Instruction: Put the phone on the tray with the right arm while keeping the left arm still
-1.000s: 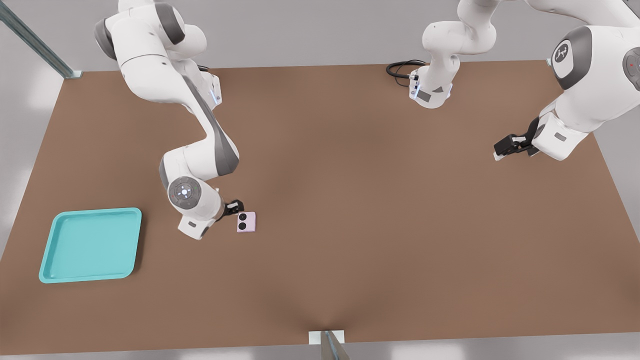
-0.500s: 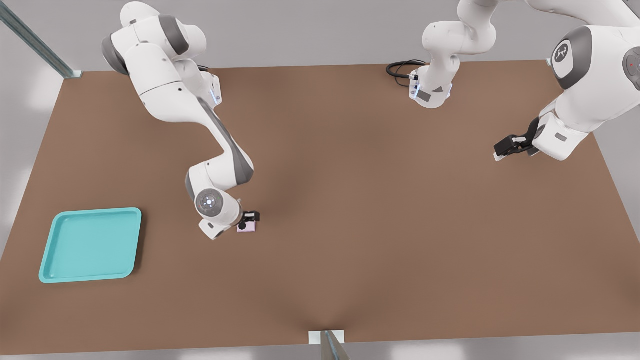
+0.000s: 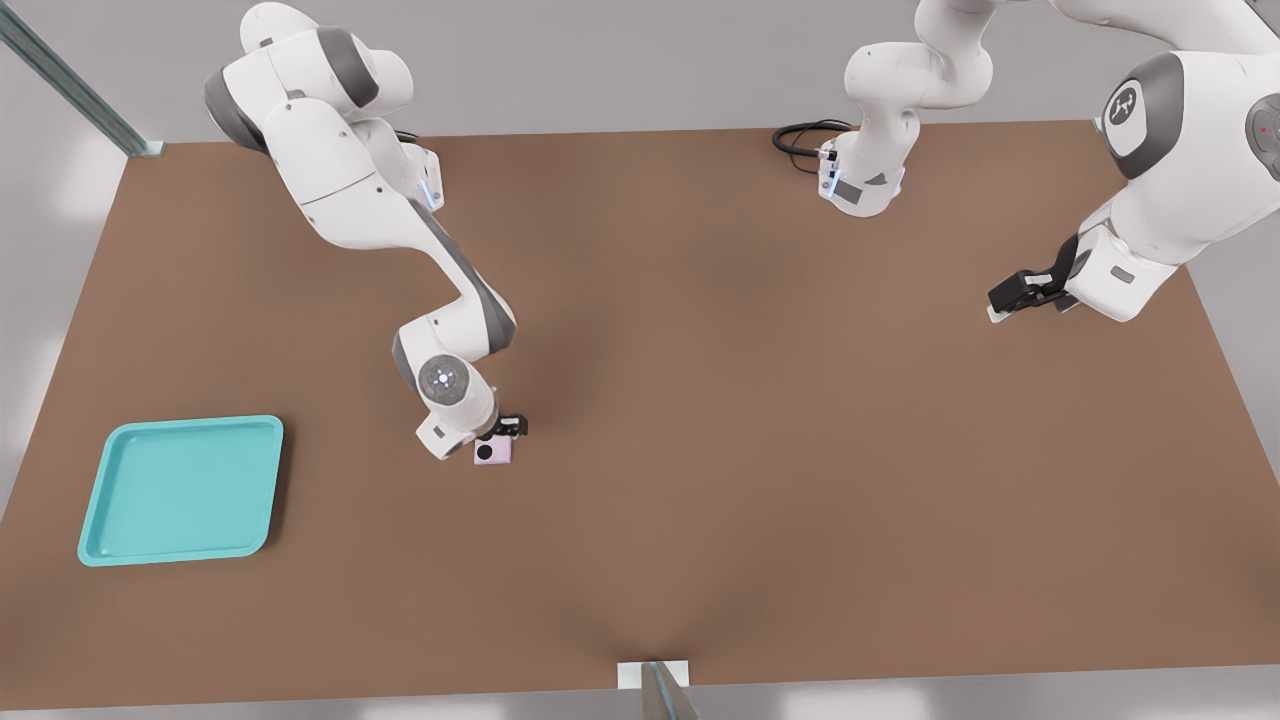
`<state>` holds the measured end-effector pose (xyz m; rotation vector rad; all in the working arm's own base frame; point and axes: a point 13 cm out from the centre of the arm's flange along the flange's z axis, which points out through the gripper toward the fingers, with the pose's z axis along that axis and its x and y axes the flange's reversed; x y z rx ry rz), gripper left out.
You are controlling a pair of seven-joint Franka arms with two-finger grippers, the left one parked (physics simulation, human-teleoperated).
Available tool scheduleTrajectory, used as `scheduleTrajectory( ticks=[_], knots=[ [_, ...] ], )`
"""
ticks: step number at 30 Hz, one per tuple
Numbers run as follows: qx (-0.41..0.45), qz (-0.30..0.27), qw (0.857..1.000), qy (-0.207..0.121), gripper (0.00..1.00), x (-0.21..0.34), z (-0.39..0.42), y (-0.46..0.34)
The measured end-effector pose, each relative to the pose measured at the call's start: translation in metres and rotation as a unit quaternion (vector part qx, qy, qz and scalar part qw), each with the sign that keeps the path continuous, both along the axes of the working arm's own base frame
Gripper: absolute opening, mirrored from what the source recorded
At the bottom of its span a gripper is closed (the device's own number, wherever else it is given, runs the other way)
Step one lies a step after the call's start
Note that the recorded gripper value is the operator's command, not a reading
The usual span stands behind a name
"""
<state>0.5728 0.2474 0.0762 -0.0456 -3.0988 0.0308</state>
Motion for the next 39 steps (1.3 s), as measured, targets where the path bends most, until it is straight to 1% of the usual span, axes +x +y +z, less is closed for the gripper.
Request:
scheduleTrajectory(
  ticks=[13,16,35,37,38,39],
  knots=[
    [0.004,0.016,1.000,-0.023,1.00,0.007,-0.018,0.001],
    [0.002,0.013,1.000,-0.025,1.00,0.012,-0.024,-0.011],
    [0.003,0.020,1.000,-0.021,1.00,0.008,-0.049,-0.013],
    [0.003,0.020,1.000,-0.022,0.96,0.009,-0.049,-0.013],
    [0.003,0.020,1.000,-0.022,0.91,0.009,-0.048,-0.013],
    [0.003,0.020,1.000,-0.022,0.90,0.009,-0.049,-0.013]
  ],
)
